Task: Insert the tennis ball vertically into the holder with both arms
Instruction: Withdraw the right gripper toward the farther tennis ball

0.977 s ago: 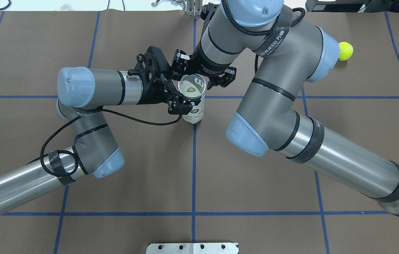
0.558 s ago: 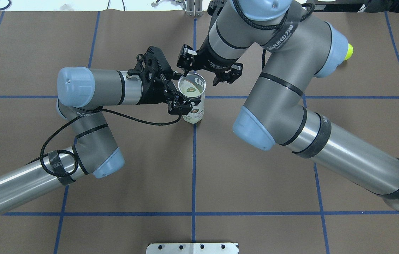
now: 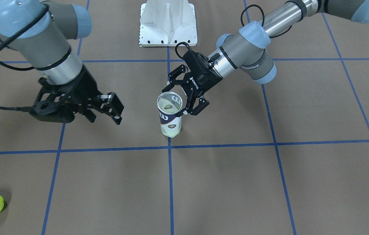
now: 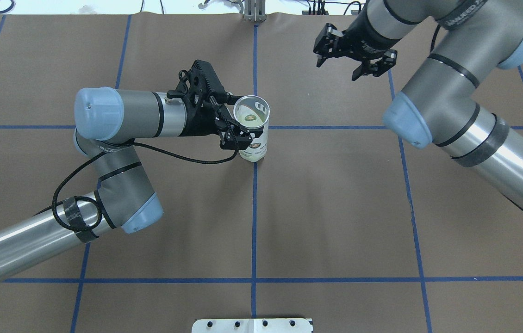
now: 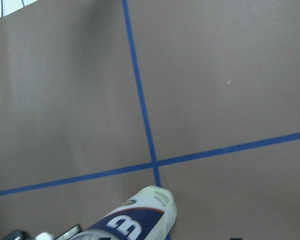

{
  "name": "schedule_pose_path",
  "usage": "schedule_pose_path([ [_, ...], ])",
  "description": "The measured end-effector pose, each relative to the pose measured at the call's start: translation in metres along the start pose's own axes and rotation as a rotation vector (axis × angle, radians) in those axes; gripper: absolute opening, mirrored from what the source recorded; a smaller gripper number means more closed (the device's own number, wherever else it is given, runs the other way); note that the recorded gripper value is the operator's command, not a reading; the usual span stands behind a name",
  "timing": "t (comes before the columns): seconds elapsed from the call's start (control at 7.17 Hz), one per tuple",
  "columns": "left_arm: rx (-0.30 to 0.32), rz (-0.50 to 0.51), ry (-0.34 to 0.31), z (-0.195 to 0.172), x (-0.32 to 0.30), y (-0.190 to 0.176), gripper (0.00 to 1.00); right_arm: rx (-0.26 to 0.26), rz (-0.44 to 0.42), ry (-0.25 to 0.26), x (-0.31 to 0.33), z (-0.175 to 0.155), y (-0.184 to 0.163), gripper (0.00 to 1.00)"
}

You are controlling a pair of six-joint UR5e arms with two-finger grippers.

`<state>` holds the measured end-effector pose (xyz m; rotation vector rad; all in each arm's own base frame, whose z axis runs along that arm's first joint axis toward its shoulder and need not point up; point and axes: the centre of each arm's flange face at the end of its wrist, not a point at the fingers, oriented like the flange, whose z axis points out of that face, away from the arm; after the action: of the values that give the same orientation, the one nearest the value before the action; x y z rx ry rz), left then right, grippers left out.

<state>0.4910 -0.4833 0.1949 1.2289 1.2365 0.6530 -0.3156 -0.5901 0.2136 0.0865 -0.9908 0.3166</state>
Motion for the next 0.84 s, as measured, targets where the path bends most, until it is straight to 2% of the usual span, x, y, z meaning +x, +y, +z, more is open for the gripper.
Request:
schedule_pose_path([
  [0.14, 0.0, -0.005, 0.0, 0.0, 0.0, 0.0, 0.96, 0.023, -0.006, 0.042, 0.042, 0.0, -0.037, 0.85],
  [0.42, 0.022, -0.013, 0.009, -0.001, 0.002, -0.001, 0.96, 0.021, -0.021, 0.095, 0.107, -0.007, -0.099, 0.86],
  [0.56, 0.041, -0.01, 0.017, -0.002, 0.001, 0.001, 0.96, 0.014, -0.035, 0.111, 0.128, -0.009, -0.119, 0.86],
  [0.84, 0.105, 0.004, 0.029, 0.0, -0.009, 0.02, 0.96, 0.007, -0.046, 0.125, 0.145, -0.008, -0.133, 0.86],
])
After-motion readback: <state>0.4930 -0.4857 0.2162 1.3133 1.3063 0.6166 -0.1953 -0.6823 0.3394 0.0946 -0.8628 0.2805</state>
